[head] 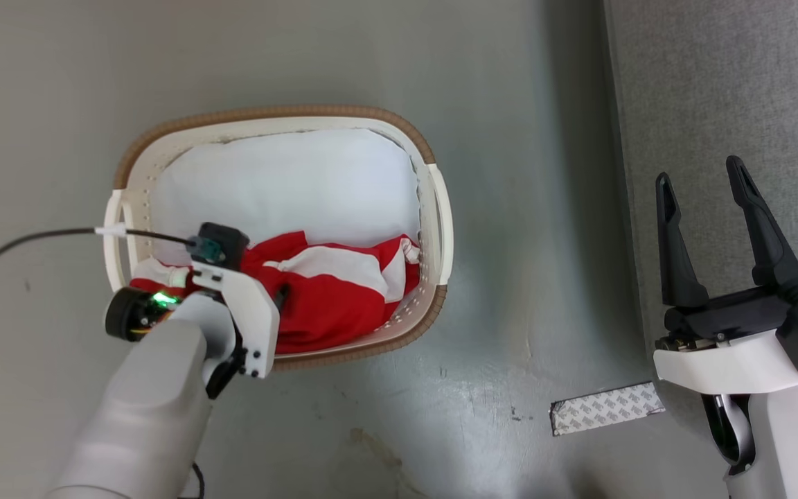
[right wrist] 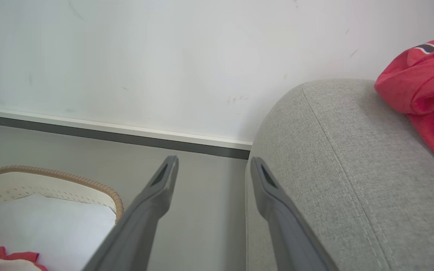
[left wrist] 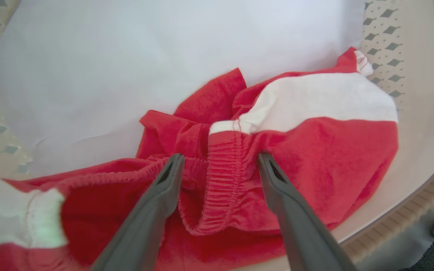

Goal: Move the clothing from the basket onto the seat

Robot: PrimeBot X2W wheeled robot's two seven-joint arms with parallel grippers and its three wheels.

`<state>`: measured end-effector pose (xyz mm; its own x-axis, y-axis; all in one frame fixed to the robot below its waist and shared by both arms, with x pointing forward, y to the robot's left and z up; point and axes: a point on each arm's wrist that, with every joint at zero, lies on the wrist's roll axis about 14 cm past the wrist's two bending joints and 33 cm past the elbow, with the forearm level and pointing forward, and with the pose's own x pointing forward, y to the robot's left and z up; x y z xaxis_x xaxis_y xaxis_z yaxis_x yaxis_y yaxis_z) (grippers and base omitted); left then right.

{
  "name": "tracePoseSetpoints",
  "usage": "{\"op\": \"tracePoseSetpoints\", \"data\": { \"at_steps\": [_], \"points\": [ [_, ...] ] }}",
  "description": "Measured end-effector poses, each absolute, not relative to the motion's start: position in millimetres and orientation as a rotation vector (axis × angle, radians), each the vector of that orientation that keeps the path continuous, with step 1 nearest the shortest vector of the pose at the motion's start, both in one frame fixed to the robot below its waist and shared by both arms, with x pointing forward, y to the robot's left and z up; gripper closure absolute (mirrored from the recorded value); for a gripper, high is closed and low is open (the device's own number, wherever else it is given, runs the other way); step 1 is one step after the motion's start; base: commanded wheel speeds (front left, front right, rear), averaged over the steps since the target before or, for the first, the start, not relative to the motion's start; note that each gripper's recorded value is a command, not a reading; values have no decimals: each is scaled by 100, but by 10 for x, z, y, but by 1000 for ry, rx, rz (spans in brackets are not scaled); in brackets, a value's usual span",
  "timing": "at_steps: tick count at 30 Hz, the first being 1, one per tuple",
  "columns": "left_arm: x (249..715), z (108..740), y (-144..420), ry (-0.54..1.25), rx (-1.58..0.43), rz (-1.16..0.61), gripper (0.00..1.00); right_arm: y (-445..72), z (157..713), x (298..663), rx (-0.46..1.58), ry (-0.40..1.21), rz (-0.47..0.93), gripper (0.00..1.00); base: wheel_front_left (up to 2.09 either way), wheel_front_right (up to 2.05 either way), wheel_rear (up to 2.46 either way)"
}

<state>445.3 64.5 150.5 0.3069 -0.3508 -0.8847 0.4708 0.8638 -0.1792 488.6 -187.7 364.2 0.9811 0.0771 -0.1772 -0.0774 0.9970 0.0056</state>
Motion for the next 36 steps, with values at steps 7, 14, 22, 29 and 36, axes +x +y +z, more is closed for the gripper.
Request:
{"op": "tracePoseSetpoints", "data": {
  "at_steps": [7, 14, 22, 29, 36],
  "points": [
    [4396, 1403, 577, 1203, 56, -535, 0, -1883, 3569, 4914, -3, 188, 78, 0, 0, 0, 0],
    [4363, 1344, 561, 1236, 7, -534, 0, -1902, 3481, 4912, -2, 206, 72, 0, 0, 0, 0],
    [4303, 1349, 396, 1245, -47, -577, 0, -1882, 3420, 4936, 0, 212, 77, 0, 0, 0, 0],
    [4214, 1326, 259, 1254, -66, -631, 51, -1879, 3359, 4948, -8, 221, 81, 0, 0, 0, 0],
    [4276, 1422, 163, 1188, -84, -673, 100, -1888, 3377, 4975, -15, 214, 80, 0, 0, 0, 0]
  ]
}}
